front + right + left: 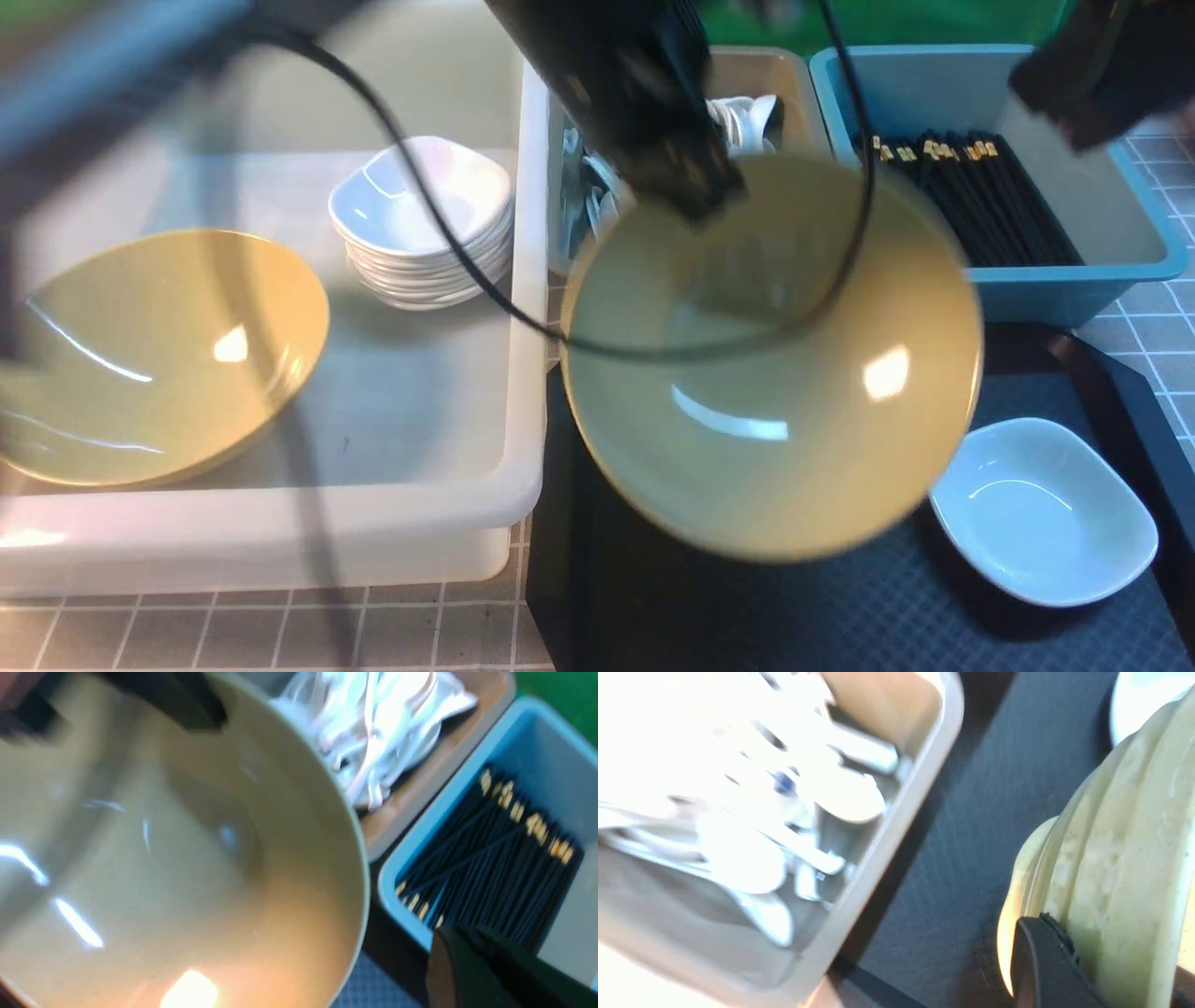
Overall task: On grey table put chopsticks spoon bowls plates into blue grey white boxes.
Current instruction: 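Grasp the large bowl on the tray by its rim, then place the tan bowl onto the bowl stack in the left bin with the left gripper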
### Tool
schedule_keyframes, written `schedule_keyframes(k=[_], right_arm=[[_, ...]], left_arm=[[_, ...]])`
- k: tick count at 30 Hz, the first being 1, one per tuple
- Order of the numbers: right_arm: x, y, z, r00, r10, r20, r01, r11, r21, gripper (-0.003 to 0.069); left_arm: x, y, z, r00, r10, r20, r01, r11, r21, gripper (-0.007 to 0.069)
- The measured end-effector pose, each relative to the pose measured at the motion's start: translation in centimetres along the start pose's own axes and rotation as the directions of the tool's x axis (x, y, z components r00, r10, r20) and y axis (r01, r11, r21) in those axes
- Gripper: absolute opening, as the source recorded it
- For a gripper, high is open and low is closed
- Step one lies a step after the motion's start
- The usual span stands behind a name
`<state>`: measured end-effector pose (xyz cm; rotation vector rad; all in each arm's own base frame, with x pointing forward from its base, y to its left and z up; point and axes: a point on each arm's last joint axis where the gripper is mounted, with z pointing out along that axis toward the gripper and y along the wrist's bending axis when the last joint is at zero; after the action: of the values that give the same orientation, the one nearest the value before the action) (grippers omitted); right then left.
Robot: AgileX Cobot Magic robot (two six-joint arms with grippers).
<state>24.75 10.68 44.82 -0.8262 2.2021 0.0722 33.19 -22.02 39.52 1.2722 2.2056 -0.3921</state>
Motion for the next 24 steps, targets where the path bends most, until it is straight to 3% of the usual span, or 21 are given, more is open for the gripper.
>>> schedule_keyframes(k=[5,9,13,15,16,17,18,24], right_arm=[[-0.9,1.0,-0.8,0.996,-0.028,0.087,0.037,0.993,-0.109,-0.0001],[-1.2,1.6,-0.9,0.991,-0.039,0.125,0.060,0.983,-0.172,-0.0001],[-1.4,2.0,-1.0,0.988,-0.043,0.151,0.074,0.975,-0.209,-0.0001],[-1.4,2.0,-1.0,0.987,-0.045,0.155,0.077,0.975,-0.209,-0.0001],[-1.4,2.0,-1.0,0.987,-0.046,0.157,0.078,0.975,-0.209,-0.0001],[-1.6,2.2,-0.7,0.986,-0.054,0.159,0.088,0.973,-0.213,-0.0001],[-1.7,2.3,-0.4,0.985,-0.060,0.159,0.094,0.972,-0.216,-0.0001],[-2.2,3.8,1.9,0.983,-0.124,0.135,0.157,0.951,-0.268,-0.0001]], left_arm=[[2.6,2.6,-9.2,0.983,-0.119,0.137,0.135,0.984,-0.115,0.0008],[6.8,5.2,-13.5,0.943,-0.268,0.197,0.305,0.933,-0.193,0.0008],[14.1,8.0,-16.1,0.855,-0.473,0.212,0.516,0.815,-0.263,0.0008],[18.5,9.2,-16.4,0.782,-0.591,0.199,0.623,0.728,-0.288,0.0008],[18.5,9.2,-16.4,0.782,-0.591,0.199,0.623,0.728,-0.288,0.0008],[23.1,10.1,-15.4,0.683,-0.711,0.166,0.723,0.626,-0.292,0.0008],[24.5,10.5,-14.9,0.654,-0.740,0.158,0.746,0.596,-0.297,0.0008],[29.6,12.6,-11.8,0.559,-0.810,0.177,0.805,0.479,-0.350,0.0009]])
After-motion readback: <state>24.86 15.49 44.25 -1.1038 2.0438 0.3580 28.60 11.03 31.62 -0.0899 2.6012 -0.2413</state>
